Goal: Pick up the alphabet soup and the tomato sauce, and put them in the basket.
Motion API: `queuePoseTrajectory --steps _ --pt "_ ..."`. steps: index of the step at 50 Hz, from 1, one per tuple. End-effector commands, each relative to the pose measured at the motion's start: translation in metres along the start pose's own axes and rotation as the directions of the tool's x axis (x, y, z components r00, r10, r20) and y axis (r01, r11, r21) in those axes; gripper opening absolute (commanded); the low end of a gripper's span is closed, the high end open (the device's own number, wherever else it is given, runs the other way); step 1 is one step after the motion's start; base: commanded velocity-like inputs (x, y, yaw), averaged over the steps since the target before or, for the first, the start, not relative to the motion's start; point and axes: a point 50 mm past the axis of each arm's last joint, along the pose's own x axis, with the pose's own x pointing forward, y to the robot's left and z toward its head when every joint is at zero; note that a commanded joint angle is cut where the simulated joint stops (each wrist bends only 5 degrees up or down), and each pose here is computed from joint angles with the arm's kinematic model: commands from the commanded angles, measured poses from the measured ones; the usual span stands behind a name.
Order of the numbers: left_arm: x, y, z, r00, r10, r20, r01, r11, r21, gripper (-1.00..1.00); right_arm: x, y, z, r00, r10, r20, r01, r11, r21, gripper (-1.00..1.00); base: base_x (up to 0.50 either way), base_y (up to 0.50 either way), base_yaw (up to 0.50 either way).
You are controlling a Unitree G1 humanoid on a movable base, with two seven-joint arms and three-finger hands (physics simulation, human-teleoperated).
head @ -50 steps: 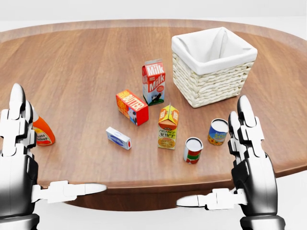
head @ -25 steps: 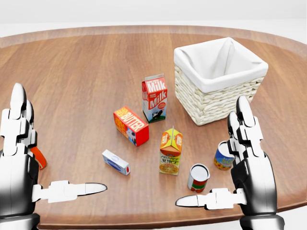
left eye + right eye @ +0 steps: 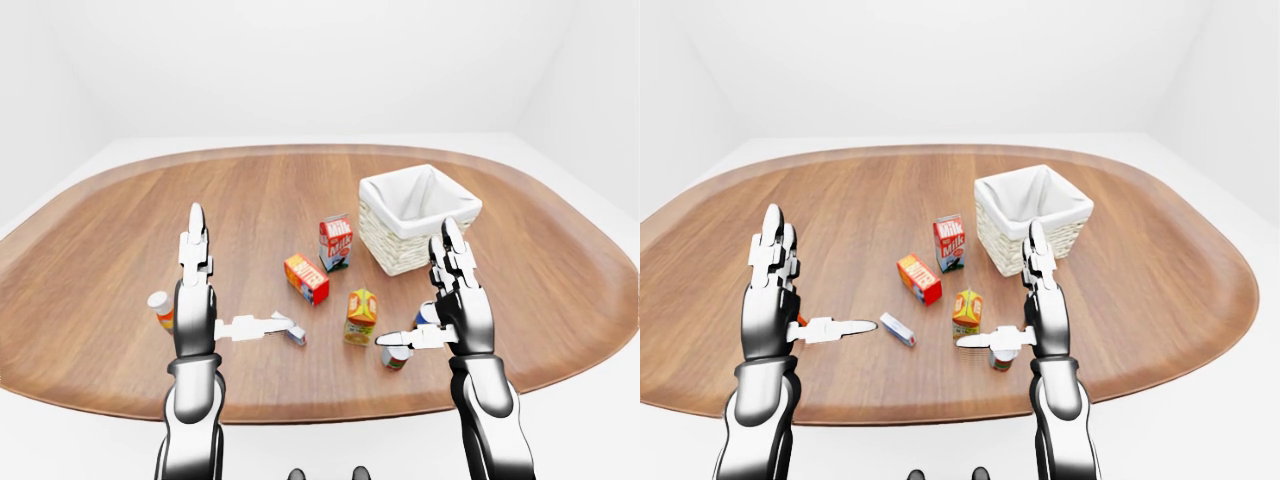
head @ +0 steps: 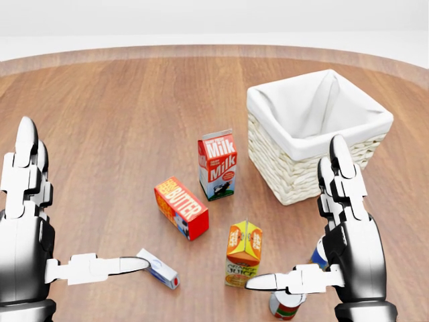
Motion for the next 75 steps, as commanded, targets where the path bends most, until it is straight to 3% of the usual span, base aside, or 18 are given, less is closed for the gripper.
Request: queuePoseTrajectory --steps 1,37,63,75 --pt "0.0 -0.001 0.0 1.0 -0.005 0.002 0.005 1.0 -0.005 1.0 0.0 0.0 0.001 1.0 0.002 0.006 -0.002 1.0 -0.001 1.0 0.3 0.0 0.0" --pt "0.0 -0.001 0.002 1.0 -0.012 0.009 0.013 1.0 -0.013 1.0 -0.001 0.001 -0.002 1.0 0.008 -0.01 -0.008 1.0 0.003 1.0 0.29 0.0 0.0" --pt "0.001 -0.003 0.001 1.0 -0.022 0.004 0.022 1.0 -0.014 1.0 0.0 0.001 -0.003 1.0 0.012 -0.01 -0.012 1.0 0.008 1.0 0.0 0.0 0.0" --pt "0.0 -0.004 0.001 1.0 -0.03 0.003 0.03 1.0 -0.011 1.0 -0.014 0.006 -0.023 0.992 0.04 -0.119 -0.042 0.999 -0.021 1.0 0.0 0.0 0.0"
